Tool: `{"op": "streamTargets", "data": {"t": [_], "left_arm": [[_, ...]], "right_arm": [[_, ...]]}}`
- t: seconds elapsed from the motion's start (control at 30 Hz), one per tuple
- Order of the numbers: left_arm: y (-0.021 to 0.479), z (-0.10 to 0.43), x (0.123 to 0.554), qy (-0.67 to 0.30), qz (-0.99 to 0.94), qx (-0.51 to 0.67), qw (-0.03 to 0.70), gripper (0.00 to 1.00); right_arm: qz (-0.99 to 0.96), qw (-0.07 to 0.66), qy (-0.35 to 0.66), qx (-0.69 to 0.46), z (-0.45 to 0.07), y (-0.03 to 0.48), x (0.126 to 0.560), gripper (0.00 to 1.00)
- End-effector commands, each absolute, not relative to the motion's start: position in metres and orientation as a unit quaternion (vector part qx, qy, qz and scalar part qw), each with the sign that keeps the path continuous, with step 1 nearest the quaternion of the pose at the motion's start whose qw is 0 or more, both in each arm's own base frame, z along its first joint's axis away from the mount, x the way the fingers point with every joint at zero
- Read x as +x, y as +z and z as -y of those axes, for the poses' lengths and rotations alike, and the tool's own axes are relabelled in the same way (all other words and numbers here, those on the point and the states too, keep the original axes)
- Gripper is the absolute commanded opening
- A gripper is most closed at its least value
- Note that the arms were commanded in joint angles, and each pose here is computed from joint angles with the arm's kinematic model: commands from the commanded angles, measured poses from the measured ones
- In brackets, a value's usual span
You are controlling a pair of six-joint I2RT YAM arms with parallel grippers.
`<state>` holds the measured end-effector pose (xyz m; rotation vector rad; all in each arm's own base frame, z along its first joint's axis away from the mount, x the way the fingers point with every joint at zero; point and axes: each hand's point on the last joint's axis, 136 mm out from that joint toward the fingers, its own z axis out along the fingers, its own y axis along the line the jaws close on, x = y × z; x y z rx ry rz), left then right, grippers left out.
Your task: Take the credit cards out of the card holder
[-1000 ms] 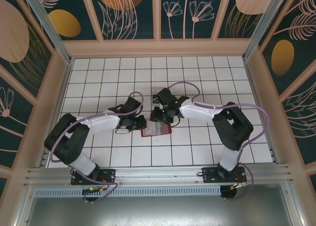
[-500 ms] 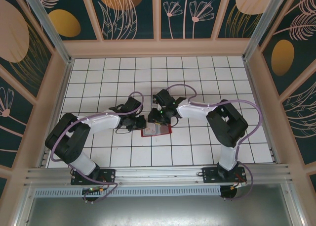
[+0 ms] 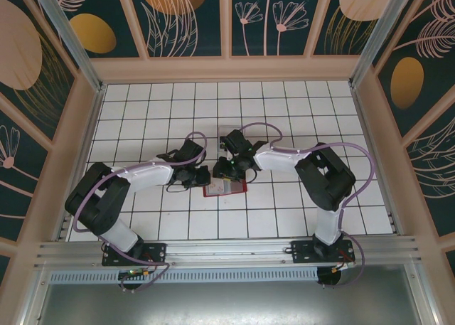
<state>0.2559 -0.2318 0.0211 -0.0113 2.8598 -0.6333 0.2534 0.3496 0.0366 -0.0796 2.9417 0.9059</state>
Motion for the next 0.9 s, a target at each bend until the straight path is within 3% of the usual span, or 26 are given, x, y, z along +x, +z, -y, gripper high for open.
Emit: {"op": "streamTargets", "data": {"t": [0.0,0.37,0.6,0.87], "left_arm": [[0.013,0.227,0.251,-0.195,-0.976,-0.006,0.094,0.16],[0.013,0.226,0.251,-0.194,-0.976,-0.007,0.094,0.16],[0.014,0.226,0.251,-0.194,-0.976,-0.006,0.096,0.17],[0.013,0.226,0.249,-0.195,-0.976,-0.006,0.092,0.17]], "right_arm": [[-0.955,0.014,0.296,-0.03,-0.351,0.028,0.246,0.35],[-0.956,0.003,0.289,-0.038,-0.352,0.022,0.239,0.35],[-0.976,0.044,0.213,-0.032,-0.332,0.024,0.254,0.35],[-0.976,0.053,0.207,-0.034,-0.334,0.023,0.261,0.35]]}}
